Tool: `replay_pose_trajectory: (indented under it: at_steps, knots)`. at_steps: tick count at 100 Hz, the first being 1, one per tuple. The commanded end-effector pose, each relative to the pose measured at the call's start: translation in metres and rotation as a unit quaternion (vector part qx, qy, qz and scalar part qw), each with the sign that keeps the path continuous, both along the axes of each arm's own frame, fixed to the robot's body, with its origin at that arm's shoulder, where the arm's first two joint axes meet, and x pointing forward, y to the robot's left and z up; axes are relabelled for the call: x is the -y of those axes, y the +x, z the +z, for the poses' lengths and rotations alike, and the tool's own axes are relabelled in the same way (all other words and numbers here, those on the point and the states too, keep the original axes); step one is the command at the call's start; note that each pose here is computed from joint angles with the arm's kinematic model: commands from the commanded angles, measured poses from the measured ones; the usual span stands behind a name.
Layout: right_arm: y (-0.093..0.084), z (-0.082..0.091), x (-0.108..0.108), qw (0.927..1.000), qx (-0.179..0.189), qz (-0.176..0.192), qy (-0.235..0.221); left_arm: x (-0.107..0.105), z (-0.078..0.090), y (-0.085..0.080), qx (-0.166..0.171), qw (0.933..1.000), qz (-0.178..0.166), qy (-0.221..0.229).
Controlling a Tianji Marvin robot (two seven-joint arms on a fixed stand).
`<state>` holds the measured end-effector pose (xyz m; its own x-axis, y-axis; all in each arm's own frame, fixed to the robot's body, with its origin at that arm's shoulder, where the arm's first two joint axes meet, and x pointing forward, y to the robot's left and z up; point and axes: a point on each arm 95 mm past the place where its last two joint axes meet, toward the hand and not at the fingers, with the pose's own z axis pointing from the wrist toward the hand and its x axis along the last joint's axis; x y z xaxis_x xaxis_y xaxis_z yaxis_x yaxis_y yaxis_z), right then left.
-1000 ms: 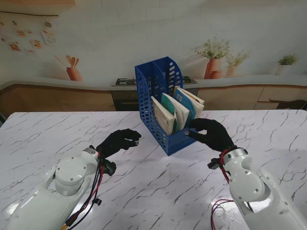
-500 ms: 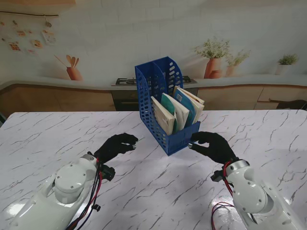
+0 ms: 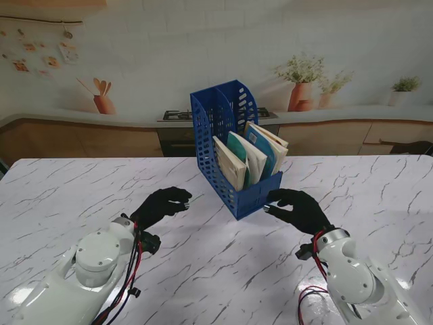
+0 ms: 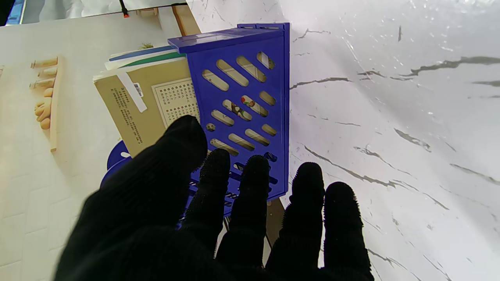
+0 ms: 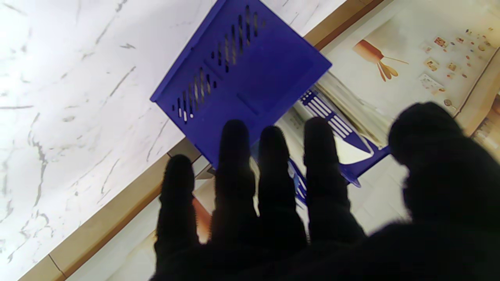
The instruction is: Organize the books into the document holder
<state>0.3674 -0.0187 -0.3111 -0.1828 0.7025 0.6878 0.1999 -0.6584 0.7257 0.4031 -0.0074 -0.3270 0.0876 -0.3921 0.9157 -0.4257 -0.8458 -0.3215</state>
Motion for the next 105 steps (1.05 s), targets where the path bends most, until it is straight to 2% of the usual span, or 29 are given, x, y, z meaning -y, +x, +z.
replay_pose_trajectory:
  at_steps: [1, 32, 44, 105]
  knots:
    - [-0.0041, -0.0057, -0.003, 0.9999, -0.01, 0.003, 0.007, 0.0036, -0.0008, -0.0019, 0.007, 1.0, -0.004, 0.003]
    - [-0.002, -0.0085, -0.0027, 0.9996, -0.024, 0.011, 0.007, 0.0011, -0.0019, -0.0037, 0.0, 1.0, 0.002, -0.001]
    - [-0.0012, -0.009, -0.0028, 0.9995, -0.027, 0.012, 0.007, -0.0016, -0.0027, -0.0038, 0.001, 0.9999, 0.004, 0.016]
    - [0.003, -0.0103, -0.006, 0.999, -0.04, 0.02, 0.004, -0.0057, -0.0045, -0.0047, -0.016, 0.9998, 0.009, 0.008]
